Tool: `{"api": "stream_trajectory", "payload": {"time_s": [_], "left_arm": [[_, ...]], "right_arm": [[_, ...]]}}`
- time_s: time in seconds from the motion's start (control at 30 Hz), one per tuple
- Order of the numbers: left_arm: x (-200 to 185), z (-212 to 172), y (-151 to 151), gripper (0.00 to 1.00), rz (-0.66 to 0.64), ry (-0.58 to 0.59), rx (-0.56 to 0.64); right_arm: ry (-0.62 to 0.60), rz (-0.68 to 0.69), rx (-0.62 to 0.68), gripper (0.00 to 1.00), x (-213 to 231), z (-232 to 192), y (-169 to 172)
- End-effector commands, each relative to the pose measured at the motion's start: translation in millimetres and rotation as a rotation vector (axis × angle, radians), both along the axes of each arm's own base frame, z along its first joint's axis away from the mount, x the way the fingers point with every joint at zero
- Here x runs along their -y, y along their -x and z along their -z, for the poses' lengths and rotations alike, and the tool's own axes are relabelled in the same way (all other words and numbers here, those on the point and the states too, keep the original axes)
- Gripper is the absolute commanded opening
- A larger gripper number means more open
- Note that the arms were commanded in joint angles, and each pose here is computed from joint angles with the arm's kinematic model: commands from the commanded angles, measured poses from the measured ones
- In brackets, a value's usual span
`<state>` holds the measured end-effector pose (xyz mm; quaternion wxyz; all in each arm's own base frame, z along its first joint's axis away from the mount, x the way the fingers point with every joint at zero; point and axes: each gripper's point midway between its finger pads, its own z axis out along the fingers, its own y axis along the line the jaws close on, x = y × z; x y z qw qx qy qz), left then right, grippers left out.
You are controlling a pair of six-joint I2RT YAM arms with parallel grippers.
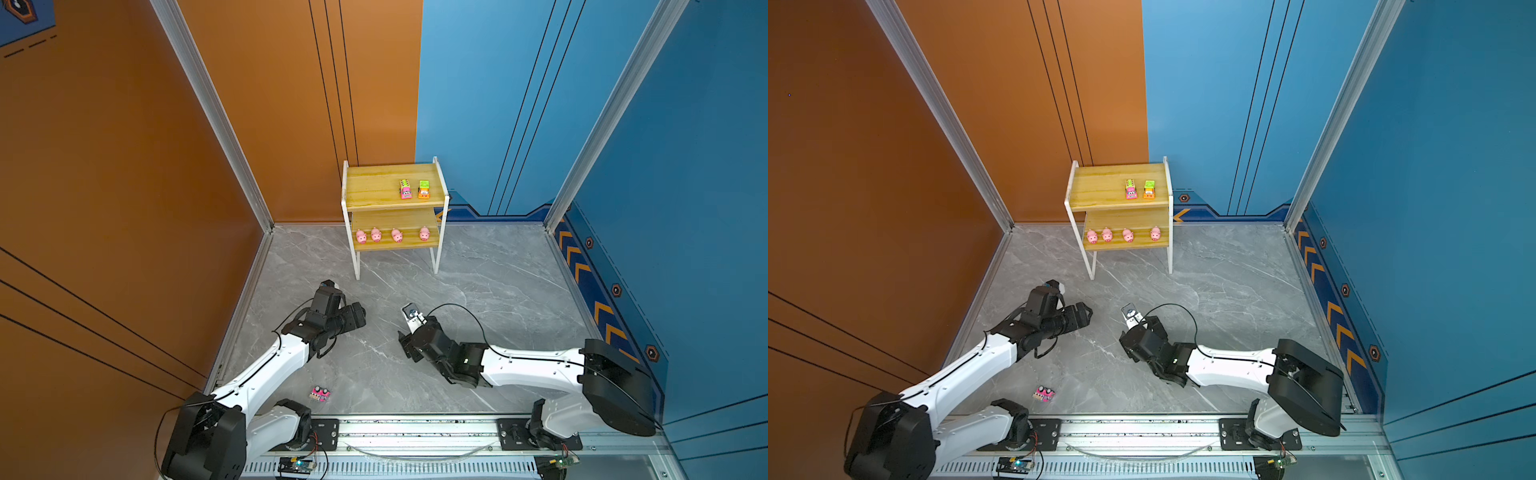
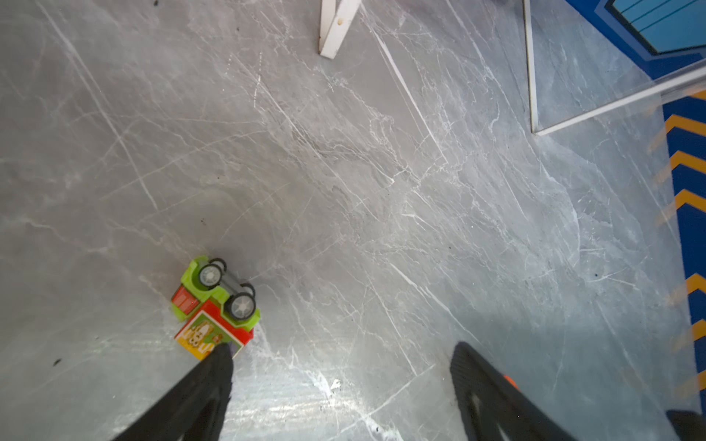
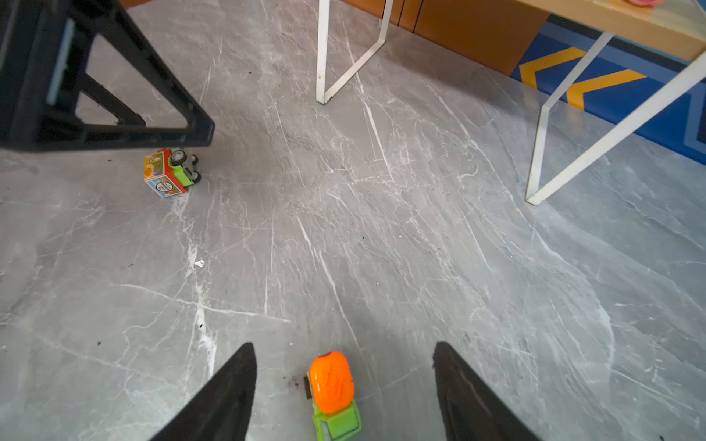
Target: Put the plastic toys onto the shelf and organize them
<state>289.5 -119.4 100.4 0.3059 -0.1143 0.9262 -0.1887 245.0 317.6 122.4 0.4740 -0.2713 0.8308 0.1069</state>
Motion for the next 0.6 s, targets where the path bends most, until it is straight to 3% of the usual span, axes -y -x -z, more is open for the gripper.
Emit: {"api": "stream_trajectory", "payload": {"time_s": [0.0, 0.13, 0.27, 0.57], "left_arm": [[9.9, -17.9, -0.3, 0.92, 0.071, -0.073, 0.049], [29.7, -46.7, 2.1, 0.93, 0.174, -0.129, 0.080], [41.4, -81.7, 6.9, 0.94, 0.261, -0.172, 0.102], [42.1, -135.9, 5.2, 0.96, 0.343, -0.146, 0.156]], "right_arm": [[-0.020, -0.158, -0.068, 0.73, -3.8, 19.7, 18.3], [-0.085, -0.186, -0.103, 0.70, 4.5, 29.1, 19.4], [-0.067, -0.198, -0.113, 0.67, 8.4, 38.8, 18.7], [-0.042, -0.229, -0.149, 0.63, 2.5, 58.5, 16.3]]}}
